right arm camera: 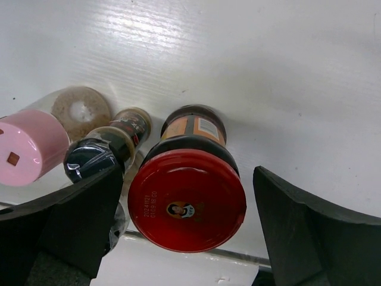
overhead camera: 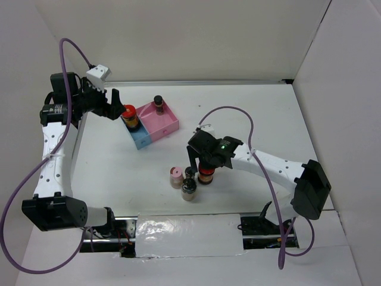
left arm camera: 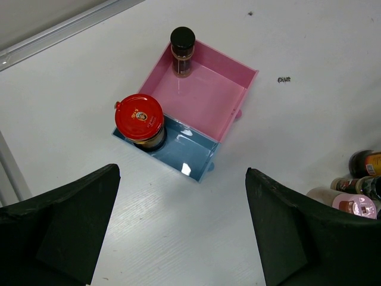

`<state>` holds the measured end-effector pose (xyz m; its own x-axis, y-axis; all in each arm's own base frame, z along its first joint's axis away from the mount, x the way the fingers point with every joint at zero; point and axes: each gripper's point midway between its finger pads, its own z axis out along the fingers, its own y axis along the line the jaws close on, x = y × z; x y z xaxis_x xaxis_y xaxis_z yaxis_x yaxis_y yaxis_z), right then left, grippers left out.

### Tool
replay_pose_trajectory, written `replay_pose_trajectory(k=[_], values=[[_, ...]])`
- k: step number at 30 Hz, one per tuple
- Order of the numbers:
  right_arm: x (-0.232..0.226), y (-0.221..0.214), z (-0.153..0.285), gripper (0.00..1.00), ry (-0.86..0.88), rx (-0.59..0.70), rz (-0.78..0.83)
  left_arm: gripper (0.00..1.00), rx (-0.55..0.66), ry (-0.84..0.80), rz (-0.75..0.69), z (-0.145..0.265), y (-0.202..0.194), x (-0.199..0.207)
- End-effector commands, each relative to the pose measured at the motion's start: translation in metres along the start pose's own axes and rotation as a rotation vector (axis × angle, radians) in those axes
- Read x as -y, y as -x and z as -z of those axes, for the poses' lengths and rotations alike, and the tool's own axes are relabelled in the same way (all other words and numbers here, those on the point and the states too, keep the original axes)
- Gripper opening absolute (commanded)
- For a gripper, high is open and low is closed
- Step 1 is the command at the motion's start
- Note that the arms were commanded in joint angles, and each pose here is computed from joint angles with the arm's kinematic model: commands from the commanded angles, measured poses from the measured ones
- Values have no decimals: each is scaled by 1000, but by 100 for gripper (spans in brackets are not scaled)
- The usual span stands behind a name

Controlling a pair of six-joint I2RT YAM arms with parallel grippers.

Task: Organize the condiment bottles

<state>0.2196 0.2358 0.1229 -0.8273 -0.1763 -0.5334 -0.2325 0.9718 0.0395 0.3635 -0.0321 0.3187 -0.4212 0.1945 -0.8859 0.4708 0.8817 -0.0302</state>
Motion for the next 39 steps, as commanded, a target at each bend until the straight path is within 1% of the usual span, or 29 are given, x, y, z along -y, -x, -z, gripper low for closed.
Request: replay_pose_trajectory(k=[1, 2, 4, 5, 7, 9, 10, 12, 13, 14, 15, 16, 17, 18, 22, 23, 24, 27, 28, 29, 31, 32, 33, 34, 35, 36, 37, 38, 39], values=[[-1, 1, -5, 96, 0, -6, 1, 99, 52, 0, -11, 13, 17, 4], [-1, 0, -5, 92, -2, -7, 0, 99, 51, -2, -10, 12, 17, 5], [1, -2, -7, 88, -3, -2, -5, 99, 51, -4, -10, 13, 17, 5], [-1, -2, -7, 83, 4, 0, -7, 99, 49, -6, -8, 13, 17, 6], [-2, -1, -8, 80, 7, 2, -9, 99, 48, -6, -9, 13, 16, 6], [-3, 0, -9, 69, 7, 3, -4, 99, 47, -6, -9, 13, 16, 6], [-3, 1, -10, 58, 2, 1, 0, 99, 49, -6, -10, 13, 17, 6], [-3, 5, -9, 43, -8, 10, 0, 99, 49, -7, -12, 13, 17, 6], [-1, 5, -9, 27, -20, 6, 8, 99, 50, -7, -13, 14, 17, 6], [0, 9, -7, 21, -30, 15, 16, 99, 51, -5, -15, 14, 17, 6], [4, 21, -1, 12, -56, 45, 13, 99, 52, 0, -16, 14, 17, 5], [8, 27, 0, 0, -78, 58, 29, 99, 49, 6, -15, 13, 16, 3], [13, 39, 3, 0, -100, 80, 22, 99, 51, 9, -14, 13, 16, 3], [17, 60, 9, 0, -123, 122, 28, 99, 51, 21, -5, 12, 15, 0], [22, 111, 28, 0, -165, 220, 45, 99, 58, 43, 26, 12, 14, -4], [22, 119, 24, 0, -184, 223, 57, 99, 53, 50, 34, 11, 11, -6], [18, 141, 34, 0, -180, 270, 65, 99, 52, 63, 50, 11, 10, -9], [1, 183, 42, 0, -178, 335, 99, 99, 52, 136, 97, 10, 0, -27], [-7, 191, 43, 0, -164, 344, 113, 99, 50, 160, 110, 8, -4, -33], [-22, 210, 46, 0, -139, 377, 114, 99, 49, 172, 136, 8, -6, -36], [-49, 220, 46, 0, -84, 396, 166, 99, 51, 206, 168, 9, -12, -46], [-68, 234, 46, 0, -55, 431, 190, 99, 54, 225, 187, 10, -14, -49], [-81, 239, 47, 0, -31, 448, 208, 99, 57, 243, 198, 12, -16, -54], [-105, 251, 62, 0, 26, 500, 215, 99, 59, 254, 212, 11, -19, -57], [-132, 262, 66, 0, 73, 548, 257, 99, 52, 274, 228, 11, -25, -63], [-135, 257, 50, 0, 62, 524, 271, 99, 55, 280, 229, 13, -25, -64], [-154, 258, 55, 0, 98, 550, 293, 99, 50, 286, 234, 13, -29, -66], [-171, 272, 67, 0, 157, 611, 298, 99, 49, 294, 242, 13, -31, -68], [-188, 271, 64, 0, 184, 628, 315, 99, 41, 298, 250, 12, -35, -69]])
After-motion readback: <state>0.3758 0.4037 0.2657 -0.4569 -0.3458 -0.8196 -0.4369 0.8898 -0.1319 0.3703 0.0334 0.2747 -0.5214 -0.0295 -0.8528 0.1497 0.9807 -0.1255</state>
